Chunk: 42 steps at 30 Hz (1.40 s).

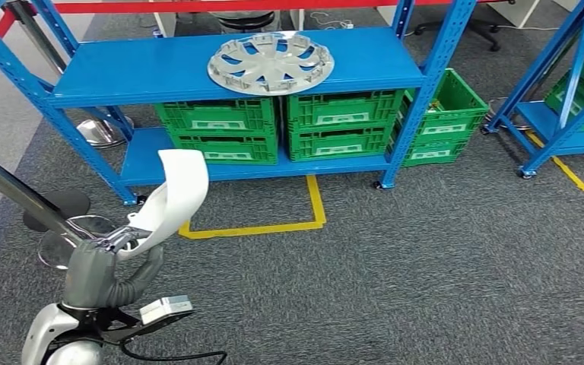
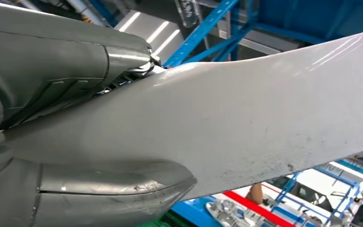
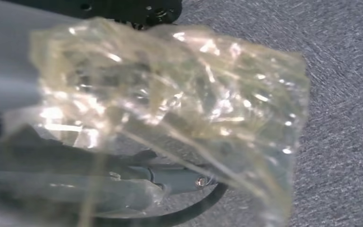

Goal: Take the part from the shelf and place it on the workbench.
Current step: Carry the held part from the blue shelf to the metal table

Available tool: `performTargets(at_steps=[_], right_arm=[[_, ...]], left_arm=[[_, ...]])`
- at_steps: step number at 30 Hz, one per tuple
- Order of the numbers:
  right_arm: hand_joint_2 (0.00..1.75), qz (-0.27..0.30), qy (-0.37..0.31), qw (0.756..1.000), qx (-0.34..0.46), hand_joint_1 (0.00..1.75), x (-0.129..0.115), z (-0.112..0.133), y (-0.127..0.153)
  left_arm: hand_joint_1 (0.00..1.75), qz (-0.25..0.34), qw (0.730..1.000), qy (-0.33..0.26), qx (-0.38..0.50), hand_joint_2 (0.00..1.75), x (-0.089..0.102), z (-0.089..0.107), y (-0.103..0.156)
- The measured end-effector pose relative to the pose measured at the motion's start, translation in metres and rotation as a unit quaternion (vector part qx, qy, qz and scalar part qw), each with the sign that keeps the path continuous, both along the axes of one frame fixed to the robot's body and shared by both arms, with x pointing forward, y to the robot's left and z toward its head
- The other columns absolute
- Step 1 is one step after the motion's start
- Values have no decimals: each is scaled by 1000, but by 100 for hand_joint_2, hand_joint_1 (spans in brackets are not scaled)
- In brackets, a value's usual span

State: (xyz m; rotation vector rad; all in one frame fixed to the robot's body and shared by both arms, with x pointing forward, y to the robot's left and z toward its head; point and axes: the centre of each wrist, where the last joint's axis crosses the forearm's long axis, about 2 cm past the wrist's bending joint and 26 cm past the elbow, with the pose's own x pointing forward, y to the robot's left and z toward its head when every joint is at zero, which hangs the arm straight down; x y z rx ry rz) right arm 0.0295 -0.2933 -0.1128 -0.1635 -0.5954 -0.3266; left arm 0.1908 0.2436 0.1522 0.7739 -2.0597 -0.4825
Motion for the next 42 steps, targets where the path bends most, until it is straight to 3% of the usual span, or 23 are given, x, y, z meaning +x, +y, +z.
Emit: performTargets(at_steps=[15, 42], right_arm=[[0, -29, 20, 999, -2, 0, -6, 0, -3], [0, -27, 21, 999, 0, 0, -11, -1, -1]], left_arm=[[175, 2, 1000, 1, -15, 175, 9, -1, -5], [175, 5, 1000, 12, -17, 175, 10, -6, -4]])
